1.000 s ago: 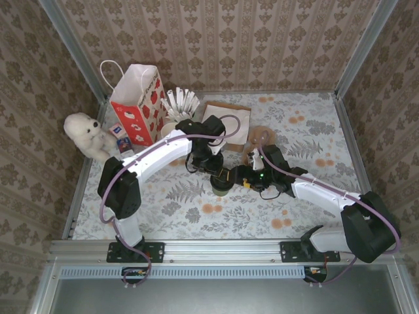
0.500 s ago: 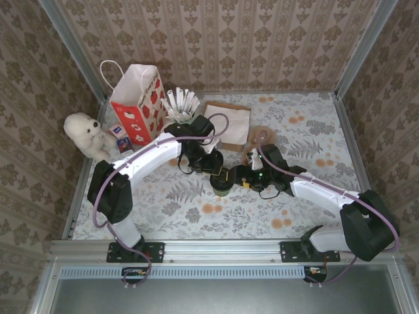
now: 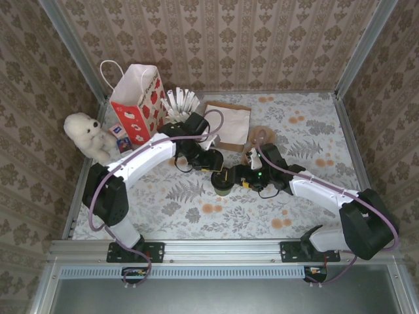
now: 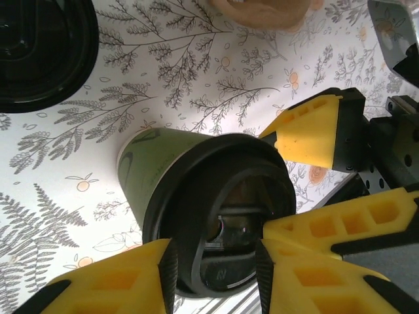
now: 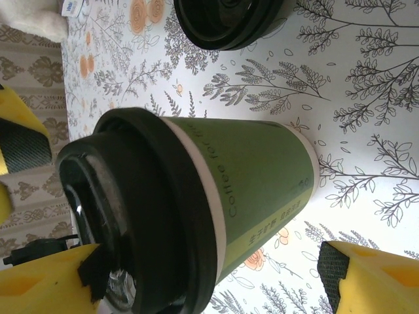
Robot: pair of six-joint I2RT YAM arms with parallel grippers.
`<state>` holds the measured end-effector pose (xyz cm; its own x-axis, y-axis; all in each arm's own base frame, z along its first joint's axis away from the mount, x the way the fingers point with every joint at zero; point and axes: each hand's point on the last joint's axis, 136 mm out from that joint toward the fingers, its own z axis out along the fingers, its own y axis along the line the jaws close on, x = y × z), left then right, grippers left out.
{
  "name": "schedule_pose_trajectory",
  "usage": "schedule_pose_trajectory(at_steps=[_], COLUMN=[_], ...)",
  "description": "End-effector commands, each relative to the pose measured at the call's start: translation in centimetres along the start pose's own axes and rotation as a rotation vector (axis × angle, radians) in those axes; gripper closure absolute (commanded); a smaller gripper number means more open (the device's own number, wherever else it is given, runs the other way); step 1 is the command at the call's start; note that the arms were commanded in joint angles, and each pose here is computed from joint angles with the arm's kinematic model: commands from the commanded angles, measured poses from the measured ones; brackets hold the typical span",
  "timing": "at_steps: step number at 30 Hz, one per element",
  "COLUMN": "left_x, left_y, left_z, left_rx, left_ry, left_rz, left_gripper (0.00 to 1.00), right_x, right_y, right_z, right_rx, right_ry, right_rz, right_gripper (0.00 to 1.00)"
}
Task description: Pack the takeout coffee
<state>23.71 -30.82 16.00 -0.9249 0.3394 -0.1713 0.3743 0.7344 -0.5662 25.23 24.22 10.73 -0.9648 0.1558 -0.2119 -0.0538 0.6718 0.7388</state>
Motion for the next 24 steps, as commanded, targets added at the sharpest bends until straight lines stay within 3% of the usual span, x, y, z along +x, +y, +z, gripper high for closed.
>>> schedule_pose_trajectory(at_steps=[1,6,9,15,19,24], left_x=[-0.5,-1.0,-0.7,1.0,2.4,2.8], left_y=[-1.2,-0.3,3.1,8.0,10.7,11.6], left_z=[-2.2,-3.3,-3.7,-3.1,-2.5,-1.0], left_rx=[0.057,0.032,-0.134,-0.326,-0.426,-0.425], left_ry=[-0.078,-0.136,-0.159,-0.169,-0.173,-0.183], left_rz=[0.02,0.001,-0.079,-0.23,-0.322,-0.363], left_gripper=[0.53,0.41,0.3,0.05,0.01,0.0], right_x=[-0.6,-0.9,-1.0,-1.5,-2.2,-1.8], right_y=[0.8,1.4,2.0,2.6,2.5,2.7], right_z=[-0.6,-1.1,-1.5,-2.6,-2.6,-1.3], right_rx=[0.011,0.017,0.034,0.179,0.3,0.358], right_ry=[-0.017,-0.025,-0.048,-0.09,-0.049,0.049], right_rz=[-0.016,-0.041,-0.109,-0.383,-0.455,-0.463], right_gripper=[0.13,0.1,0.0,0.0,0.0,0.0])
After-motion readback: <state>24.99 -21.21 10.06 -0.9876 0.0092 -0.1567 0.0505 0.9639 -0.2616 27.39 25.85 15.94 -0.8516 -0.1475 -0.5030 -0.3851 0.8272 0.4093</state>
